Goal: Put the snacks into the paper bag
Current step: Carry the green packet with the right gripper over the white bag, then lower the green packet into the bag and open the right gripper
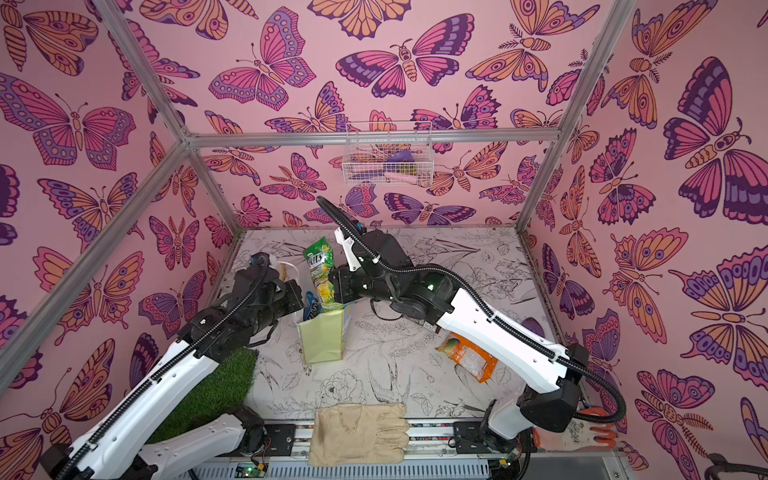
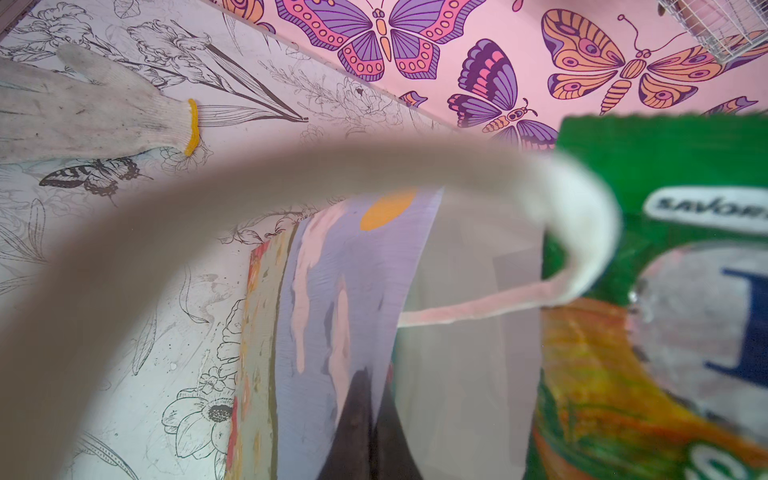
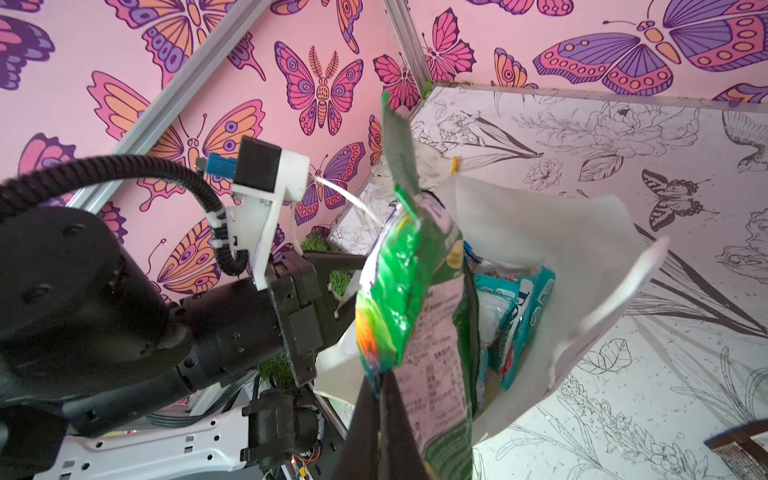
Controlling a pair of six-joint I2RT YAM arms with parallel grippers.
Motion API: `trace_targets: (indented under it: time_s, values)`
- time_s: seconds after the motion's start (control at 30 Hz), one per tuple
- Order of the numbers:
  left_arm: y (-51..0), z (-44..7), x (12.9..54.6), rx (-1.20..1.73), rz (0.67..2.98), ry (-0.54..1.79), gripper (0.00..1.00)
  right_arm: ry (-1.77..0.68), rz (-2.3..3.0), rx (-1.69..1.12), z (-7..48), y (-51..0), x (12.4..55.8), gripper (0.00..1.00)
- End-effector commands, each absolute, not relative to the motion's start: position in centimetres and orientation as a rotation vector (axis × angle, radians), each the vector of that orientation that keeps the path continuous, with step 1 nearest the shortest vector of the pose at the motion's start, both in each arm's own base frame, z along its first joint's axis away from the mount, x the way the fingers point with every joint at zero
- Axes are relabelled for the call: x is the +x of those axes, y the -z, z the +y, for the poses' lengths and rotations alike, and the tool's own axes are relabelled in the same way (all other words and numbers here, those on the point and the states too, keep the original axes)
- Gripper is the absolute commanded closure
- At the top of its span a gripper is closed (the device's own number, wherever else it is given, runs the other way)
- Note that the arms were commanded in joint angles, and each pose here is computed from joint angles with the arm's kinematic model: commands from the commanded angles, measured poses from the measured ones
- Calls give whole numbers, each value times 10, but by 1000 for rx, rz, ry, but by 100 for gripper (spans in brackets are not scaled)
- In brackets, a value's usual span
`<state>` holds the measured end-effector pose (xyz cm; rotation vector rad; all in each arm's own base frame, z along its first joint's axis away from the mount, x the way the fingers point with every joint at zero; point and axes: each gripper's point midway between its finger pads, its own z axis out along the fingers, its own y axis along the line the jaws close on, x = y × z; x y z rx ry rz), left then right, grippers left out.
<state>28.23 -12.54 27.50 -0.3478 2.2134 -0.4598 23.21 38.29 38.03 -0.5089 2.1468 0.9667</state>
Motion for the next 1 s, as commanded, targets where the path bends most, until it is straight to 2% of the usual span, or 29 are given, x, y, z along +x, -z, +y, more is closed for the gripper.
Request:
trace_targets:
  time_s: [0.0,0.5,0.9,0.97]
  values:
    - [-294,-129,287,-358,2150,502,100,-950,2125,-558,383,-390,227,100]
    - [-292,-130,288,-356,2155,494,100,-865,2217,-582,389,-364,232,100]
    - [-292,-129,287,-357,2152,490,100,-848,2212,-557,388,-370,235,100]
    - [-291,-128,287,-358,2153,489,100,-862,2207,-559,389,-372,234,93]
